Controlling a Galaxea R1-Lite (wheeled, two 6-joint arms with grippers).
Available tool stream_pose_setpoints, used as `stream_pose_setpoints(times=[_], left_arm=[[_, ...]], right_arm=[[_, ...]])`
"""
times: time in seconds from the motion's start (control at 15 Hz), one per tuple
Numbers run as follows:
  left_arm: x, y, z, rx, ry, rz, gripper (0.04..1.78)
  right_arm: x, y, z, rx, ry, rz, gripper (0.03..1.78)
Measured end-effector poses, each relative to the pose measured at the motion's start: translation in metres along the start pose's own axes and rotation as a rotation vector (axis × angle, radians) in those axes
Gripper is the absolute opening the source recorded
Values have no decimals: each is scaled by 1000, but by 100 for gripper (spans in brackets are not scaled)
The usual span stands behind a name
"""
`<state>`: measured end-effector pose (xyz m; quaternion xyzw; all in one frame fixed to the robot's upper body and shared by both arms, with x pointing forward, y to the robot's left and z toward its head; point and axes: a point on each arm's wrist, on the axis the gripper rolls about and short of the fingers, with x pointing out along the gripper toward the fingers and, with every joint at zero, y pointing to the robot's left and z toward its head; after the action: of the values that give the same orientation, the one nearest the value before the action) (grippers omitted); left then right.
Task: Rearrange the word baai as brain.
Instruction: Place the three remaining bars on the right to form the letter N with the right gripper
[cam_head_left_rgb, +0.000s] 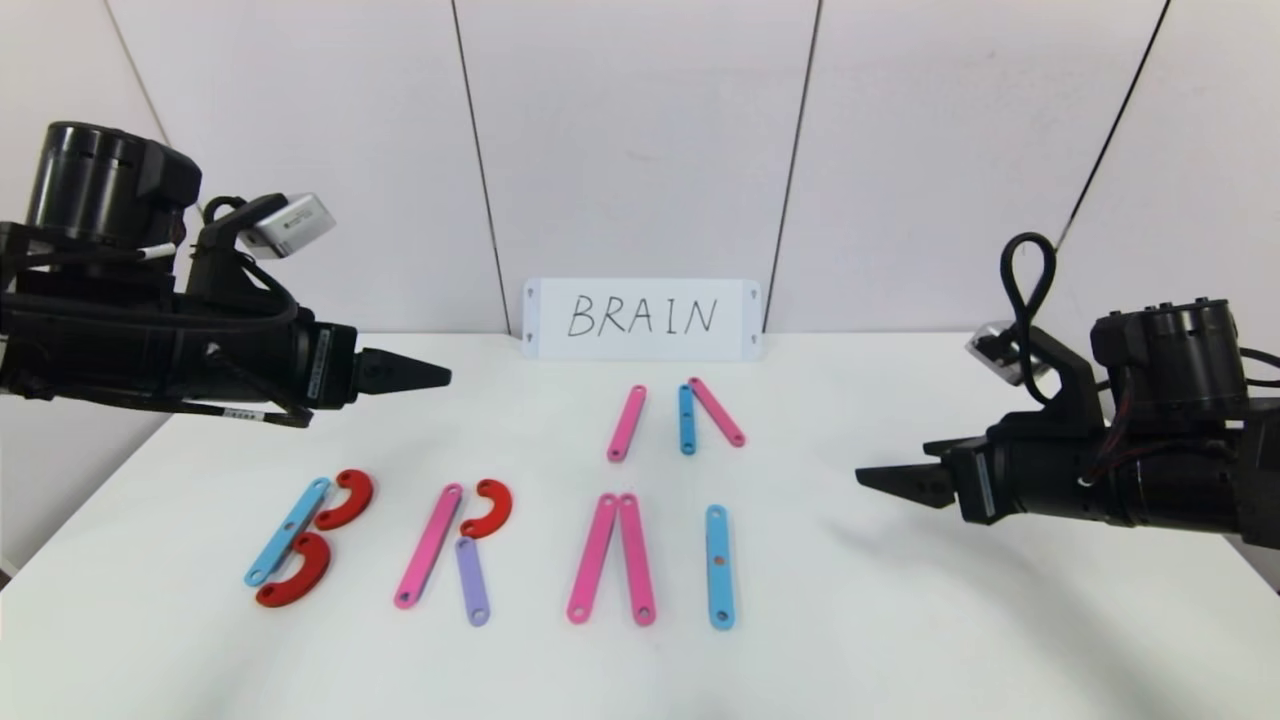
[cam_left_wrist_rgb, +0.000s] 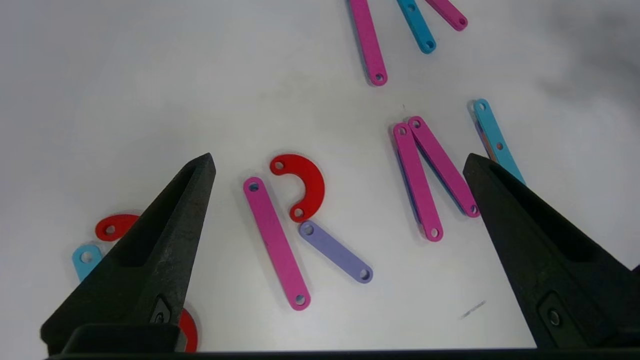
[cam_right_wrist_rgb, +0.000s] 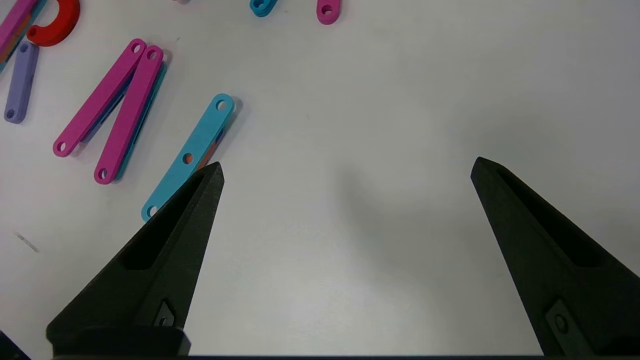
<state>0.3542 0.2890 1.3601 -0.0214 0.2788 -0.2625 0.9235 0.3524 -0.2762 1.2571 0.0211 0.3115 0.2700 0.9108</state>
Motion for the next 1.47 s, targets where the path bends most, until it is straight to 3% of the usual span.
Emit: stream_pose_setpoints(times=[0.33,0.53,0.8,1.13,1.47], left_arm=[[13,17,6,-18,9,32,173],[15,24,10,-26,1,55,173],[6,29,15,-27,-32,83,173],[3,29,15,-27,-39,84,173],[4,29,14,-29,-34,80,173]], right_arm=[[-1,12,16,-31,-37,-42,173],[11,29,27,-74,-47,-112,173],[29,49,53,-104,-6,-150,173],[83,72,83,-48,-21,-167,173],[139,96,99,-30,-61,-167,173]])
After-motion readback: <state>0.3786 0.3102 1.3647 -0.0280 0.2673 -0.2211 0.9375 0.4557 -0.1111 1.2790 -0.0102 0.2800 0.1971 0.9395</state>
